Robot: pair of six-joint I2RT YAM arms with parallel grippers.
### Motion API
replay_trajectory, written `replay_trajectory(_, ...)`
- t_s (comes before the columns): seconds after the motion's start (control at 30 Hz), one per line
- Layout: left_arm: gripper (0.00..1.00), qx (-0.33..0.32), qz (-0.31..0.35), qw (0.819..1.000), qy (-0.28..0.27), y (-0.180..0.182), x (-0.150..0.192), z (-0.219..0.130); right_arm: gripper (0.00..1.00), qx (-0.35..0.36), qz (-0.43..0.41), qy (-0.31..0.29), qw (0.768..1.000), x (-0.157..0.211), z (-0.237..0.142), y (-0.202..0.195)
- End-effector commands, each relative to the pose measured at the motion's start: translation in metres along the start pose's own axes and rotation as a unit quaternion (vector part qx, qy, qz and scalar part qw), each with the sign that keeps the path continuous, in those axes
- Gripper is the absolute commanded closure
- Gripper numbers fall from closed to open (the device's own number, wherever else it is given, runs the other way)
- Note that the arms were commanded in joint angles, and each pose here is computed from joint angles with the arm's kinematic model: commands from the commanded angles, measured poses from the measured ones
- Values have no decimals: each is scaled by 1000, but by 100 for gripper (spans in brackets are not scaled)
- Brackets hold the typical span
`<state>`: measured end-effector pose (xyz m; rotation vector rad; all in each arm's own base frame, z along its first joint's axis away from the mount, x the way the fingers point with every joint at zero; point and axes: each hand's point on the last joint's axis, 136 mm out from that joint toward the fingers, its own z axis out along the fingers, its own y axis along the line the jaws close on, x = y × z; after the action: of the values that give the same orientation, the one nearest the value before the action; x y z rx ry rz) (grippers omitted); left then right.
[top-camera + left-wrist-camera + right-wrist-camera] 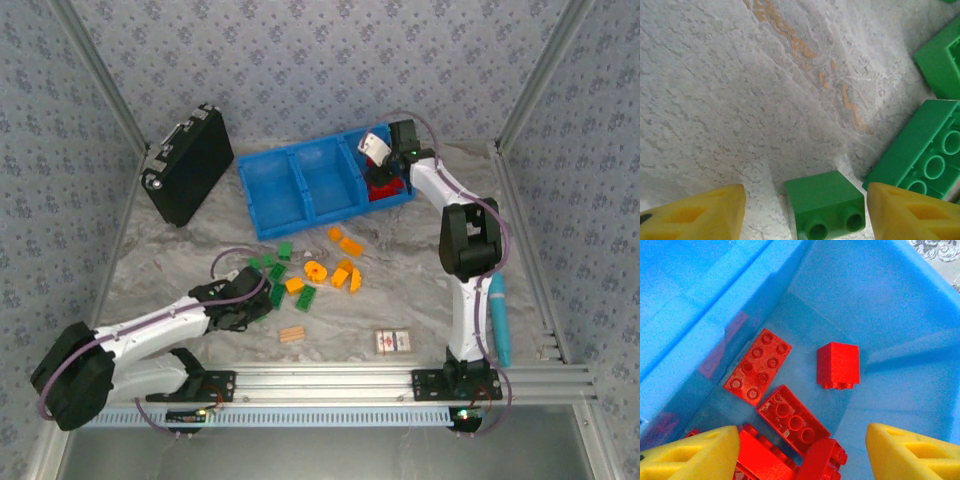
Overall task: Sort the legos into containers by color
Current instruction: Pick up the lego from the middle-left of the table.
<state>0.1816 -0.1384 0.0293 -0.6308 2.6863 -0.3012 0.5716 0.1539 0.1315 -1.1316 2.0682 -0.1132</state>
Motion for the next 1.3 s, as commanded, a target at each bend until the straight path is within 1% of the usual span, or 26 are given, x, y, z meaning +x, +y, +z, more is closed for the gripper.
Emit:
replay_trajectory(0.0, 38, 7, -6, 1000, 9, -6, 3, 3, 31, -12, -5, -7, 1000, -11, -1, 6)
replay_trajectory(0.07, 41, 5, -5, 1000, 11, -6, 5, 5, 31, -9, -5, -7, 1000, -11, -2, 5)
replay_trajectory(0.2, 55, 10, -5, 1000, 12, -7, 5, 7, 30, 9, -4, -8, 1000, -15, -12, -4)
replay_trajectory(0.27, 60, 13, -6, 1000, 11, -7, 5, 7, 30, 22, 2, -10, 1000, -20, -24, -10)
replay_trajectory(0.33, 64, 15, -5, 1000, 13, -6, 7, 8, 31, 38, 25, -17, 999, -27, -39, -18)
replay_trajectory(0.4, 67, 18, -4, 1000, 15, -4, 9, 9, 33, 77, 77, -32, 994, -34, -57, -29)
replay_trajectory(0.47, 69, 20, 0, 1000, 15, -2, 9, 7, 34, 95, 103, -50, 989, -39, -69, -25)
replay_trajectory(0.5, 70, 23, 2, 1000, 13, -2, 9, 5, 34, 98, 106, -55, 988, -42, -73, -18)
replay_trajectory(0.63, 75, 34, 7, 999, -5, 2, 2, -4, 34, 90, 89, -37, 991, -44, -83, 20)
replay_trajectory(0.77, 77, 39, 2, 999, -12, 9, -2, -9, 33, 29, 85, -39, 995, -36, -93, 66)
replay_trajectory(0.87, 78, 50, 1, 998, -24, 7, -11, -18, 34, -4, 91, -23, 996, -21, -101, 87)
replay_trajectory(0.93, 78, 59, 6, 997, -40, 2, -24, -28, 34, -23, 90, -8, 996, -9, -106, 104)
replay_trajectory(1.03, 78, 86, 11, 994, -74, -17, -58, -47, 33, -59, 77, 7, 995, 7, -113, 136)
replay_trajectory(1.1, 78, 105, 17, 990, -88, -36, -81, -60, 33, -85, 80, 6, 993, 12, -117, 153)
replay_trajectory(1.13, 78, 114, 27, 988, -96, -47, -92, -67, 33, -107, 87, 16, 990, 25, -116, 169)
replay_trajectory(1.27, 77, 145, 82, 979, -121, -94, -136, -91, 34, -157, 78, 6, 985, 31, -119, 203)
